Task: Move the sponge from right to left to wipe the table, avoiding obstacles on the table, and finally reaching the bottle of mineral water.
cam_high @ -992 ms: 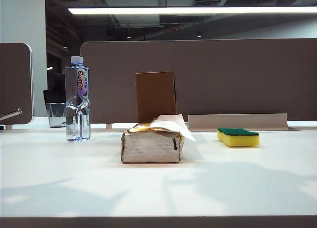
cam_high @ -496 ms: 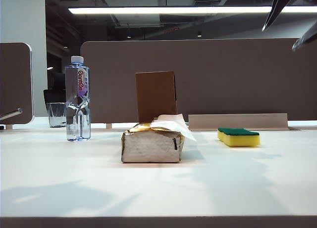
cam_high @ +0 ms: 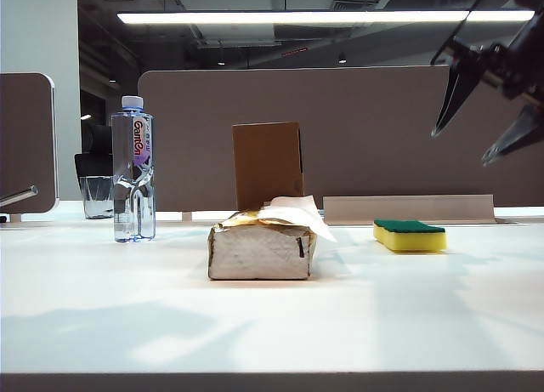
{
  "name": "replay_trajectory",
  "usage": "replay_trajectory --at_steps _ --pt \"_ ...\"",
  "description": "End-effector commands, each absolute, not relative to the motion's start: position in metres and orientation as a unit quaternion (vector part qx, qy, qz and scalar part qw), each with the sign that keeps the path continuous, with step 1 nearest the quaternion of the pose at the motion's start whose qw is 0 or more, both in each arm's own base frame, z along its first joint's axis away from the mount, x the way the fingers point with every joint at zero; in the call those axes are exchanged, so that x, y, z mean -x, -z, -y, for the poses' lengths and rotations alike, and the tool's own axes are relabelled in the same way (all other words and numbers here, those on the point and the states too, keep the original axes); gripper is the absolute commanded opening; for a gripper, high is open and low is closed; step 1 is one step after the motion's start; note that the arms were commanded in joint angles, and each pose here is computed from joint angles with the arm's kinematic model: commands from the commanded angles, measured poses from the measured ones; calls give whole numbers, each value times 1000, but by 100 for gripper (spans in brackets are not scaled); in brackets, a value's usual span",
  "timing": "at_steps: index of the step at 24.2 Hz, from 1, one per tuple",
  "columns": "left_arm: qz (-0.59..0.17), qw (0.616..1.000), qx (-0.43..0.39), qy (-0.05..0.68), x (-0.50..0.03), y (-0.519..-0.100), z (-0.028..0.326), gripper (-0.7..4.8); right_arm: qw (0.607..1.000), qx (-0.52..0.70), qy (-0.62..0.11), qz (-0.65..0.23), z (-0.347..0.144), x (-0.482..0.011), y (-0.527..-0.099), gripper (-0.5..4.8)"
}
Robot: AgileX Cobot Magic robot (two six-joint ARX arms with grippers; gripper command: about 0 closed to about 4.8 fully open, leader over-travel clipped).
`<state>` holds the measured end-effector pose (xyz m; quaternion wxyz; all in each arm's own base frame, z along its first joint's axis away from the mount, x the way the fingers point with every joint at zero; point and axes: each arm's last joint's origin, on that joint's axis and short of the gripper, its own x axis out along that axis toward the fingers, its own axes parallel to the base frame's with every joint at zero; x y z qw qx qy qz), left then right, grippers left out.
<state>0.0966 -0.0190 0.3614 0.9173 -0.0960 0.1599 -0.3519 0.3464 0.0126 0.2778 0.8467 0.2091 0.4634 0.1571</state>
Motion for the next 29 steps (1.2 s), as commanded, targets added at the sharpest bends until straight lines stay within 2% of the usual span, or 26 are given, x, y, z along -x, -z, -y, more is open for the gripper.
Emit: replay_trajectory --at_steps 1,10,19,29 --pt "-155 915 94 360 -97 -363 19 417 842 -216 -177 -461 -14 -366 -273 378" --pt "-158 911 96 368 -98 -363 20 417 836 -219 -176 -472 -15 -420 -258 378" --pt "-157 911 98 370 -98 -363 20 417 815 -224 -169 -506 -18 -438 -215 378" --pt "-157 910 97 371 -98 -363 20 417 826 -214 -159 -497 -23 -449 -197 377"
